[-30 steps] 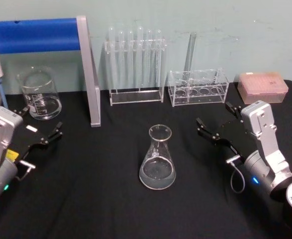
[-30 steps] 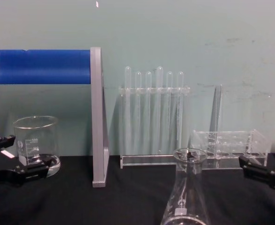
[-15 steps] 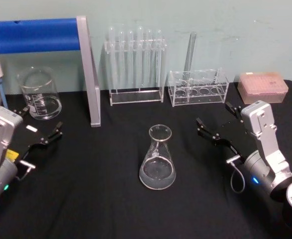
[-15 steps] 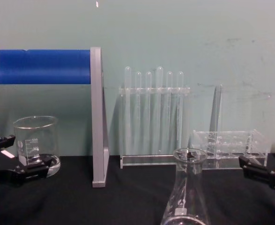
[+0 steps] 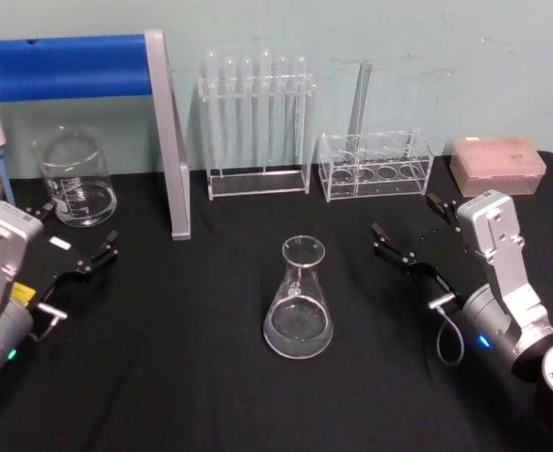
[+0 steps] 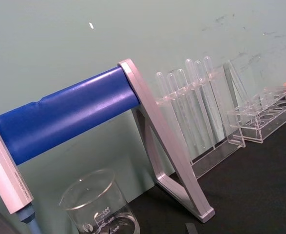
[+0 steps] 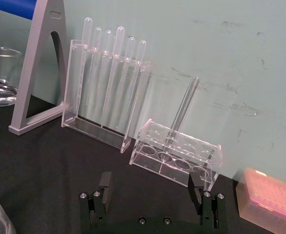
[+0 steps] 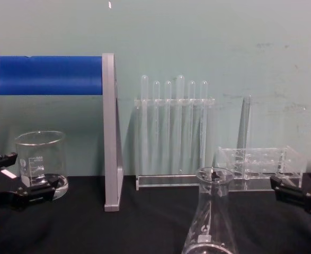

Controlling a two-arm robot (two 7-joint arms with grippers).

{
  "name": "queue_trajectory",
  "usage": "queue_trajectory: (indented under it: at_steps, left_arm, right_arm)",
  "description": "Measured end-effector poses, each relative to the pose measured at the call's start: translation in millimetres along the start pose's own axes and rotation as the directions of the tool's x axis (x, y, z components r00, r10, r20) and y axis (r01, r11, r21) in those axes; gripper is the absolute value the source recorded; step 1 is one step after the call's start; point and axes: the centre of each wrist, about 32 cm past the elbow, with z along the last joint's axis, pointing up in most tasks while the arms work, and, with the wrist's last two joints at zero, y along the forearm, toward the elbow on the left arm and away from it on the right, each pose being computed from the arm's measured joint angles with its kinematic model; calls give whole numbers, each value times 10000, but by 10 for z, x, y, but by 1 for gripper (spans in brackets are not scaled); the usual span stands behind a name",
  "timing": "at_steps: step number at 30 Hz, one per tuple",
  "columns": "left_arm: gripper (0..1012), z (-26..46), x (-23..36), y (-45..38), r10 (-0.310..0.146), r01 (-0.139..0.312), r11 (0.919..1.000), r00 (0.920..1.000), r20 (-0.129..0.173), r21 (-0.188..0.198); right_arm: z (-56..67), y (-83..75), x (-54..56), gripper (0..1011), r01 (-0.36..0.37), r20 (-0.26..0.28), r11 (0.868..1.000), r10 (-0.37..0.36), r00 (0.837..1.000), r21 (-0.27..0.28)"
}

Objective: Grasp the erlenmeyer flask with one hand, shake it three times, then place it back.

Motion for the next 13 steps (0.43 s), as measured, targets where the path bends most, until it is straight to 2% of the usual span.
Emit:
queue_trajectory:
  at_steps: [13]
  left_arm:
    - [1001,0,0,0,0,0,10000,10000,-1,0]
  right_arm:
    - [0,0,0,1003,0,0,10000,0,10000,0]
